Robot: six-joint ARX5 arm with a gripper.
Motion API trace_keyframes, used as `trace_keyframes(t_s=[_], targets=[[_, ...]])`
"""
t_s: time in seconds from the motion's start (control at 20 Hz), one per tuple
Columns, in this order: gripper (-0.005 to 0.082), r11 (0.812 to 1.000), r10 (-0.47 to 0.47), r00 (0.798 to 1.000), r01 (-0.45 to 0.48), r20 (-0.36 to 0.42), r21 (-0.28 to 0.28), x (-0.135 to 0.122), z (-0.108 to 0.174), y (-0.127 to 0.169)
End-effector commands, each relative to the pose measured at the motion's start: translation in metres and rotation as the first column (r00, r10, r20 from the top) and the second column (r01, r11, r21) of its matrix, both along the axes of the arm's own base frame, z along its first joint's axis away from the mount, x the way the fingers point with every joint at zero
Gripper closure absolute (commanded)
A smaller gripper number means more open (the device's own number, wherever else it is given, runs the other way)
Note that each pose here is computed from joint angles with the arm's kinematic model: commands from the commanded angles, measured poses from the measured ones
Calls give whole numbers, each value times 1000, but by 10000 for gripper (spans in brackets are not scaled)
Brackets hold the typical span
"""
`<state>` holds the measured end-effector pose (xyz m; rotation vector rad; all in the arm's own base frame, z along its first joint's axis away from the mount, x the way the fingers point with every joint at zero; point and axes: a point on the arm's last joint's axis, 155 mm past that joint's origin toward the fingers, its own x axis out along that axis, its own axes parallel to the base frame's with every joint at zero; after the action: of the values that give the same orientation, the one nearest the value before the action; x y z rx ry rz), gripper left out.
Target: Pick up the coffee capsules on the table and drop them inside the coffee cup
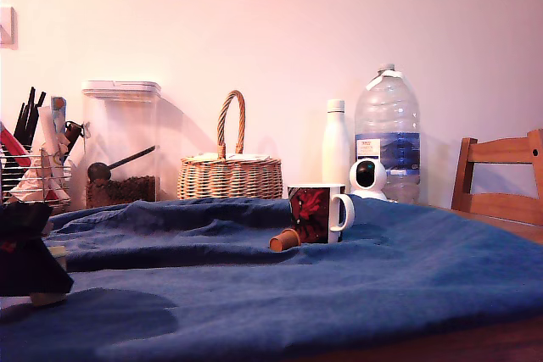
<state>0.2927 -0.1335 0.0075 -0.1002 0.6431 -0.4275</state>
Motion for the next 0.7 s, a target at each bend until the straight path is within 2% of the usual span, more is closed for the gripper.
trace_keyframes(t_s=[0.0, 0.25, 0.45, 0.65], targets=[[585, 999, -30, 999, 30, 14, -14, 0, 4, -6], [585, 996, -69, 993, 74, 94, -55, 4, 28, -16], [585, 984, -117, 973, 140, 196, -109, 8, 63, -30], [585, 976, -122, 946, 169, 301, -135, 15, 101, -36]])
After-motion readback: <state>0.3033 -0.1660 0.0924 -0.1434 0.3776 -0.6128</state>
